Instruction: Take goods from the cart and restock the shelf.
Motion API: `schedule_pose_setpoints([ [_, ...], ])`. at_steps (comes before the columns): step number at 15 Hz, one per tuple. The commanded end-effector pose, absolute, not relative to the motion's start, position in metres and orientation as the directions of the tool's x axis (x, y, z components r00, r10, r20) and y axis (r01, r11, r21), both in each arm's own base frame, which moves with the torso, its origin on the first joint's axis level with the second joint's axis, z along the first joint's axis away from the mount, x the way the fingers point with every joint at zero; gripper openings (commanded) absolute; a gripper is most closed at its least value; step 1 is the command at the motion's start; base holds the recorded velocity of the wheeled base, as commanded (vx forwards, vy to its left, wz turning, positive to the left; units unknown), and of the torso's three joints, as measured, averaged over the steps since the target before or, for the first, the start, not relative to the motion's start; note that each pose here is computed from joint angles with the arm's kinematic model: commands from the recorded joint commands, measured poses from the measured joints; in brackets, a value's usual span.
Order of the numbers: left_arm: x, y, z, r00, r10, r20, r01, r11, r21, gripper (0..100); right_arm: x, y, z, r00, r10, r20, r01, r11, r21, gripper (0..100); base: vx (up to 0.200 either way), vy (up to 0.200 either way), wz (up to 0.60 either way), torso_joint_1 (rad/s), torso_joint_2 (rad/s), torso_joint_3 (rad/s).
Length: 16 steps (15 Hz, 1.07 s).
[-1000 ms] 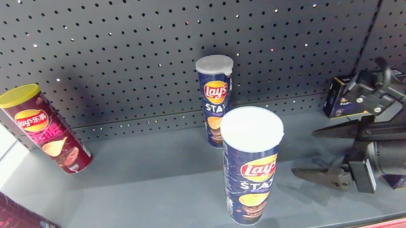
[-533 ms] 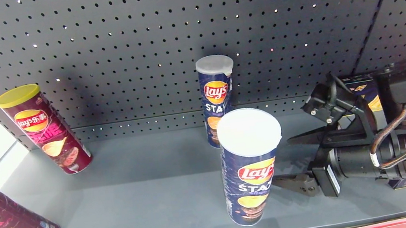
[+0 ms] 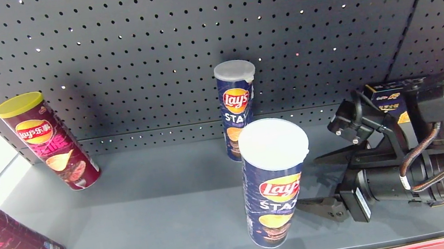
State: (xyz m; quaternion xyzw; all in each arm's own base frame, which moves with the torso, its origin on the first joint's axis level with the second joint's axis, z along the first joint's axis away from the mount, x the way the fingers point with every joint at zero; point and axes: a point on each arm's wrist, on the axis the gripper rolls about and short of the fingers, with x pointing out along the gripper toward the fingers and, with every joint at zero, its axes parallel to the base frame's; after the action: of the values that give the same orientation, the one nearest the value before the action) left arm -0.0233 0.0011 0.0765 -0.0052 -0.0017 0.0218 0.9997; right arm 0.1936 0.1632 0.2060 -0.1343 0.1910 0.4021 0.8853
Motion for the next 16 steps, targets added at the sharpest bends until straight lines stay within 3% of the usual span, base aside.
schedule_pose_setpoints([
  [1,-0.023,0.001,0.077,0.999,0.044,0.003,-0.044,0.999,-0.011,100,0.193,0.165,0.207,0.6,0.666,-0.443,-0.767,0.636,-0.085,100,0.0,0.0,0.0,0.0,0.0,0.0],
  [16,-0.023,0.001,0.076,0.999,0.044,0.002,-0.044,0.999,-0.011,100,0.188,0.161,0.2,0.593,0.659,-0.462,-0.771,0.631,-0.089,100,0.0,0.0,0.0,0.0,0.0,0.0],
])
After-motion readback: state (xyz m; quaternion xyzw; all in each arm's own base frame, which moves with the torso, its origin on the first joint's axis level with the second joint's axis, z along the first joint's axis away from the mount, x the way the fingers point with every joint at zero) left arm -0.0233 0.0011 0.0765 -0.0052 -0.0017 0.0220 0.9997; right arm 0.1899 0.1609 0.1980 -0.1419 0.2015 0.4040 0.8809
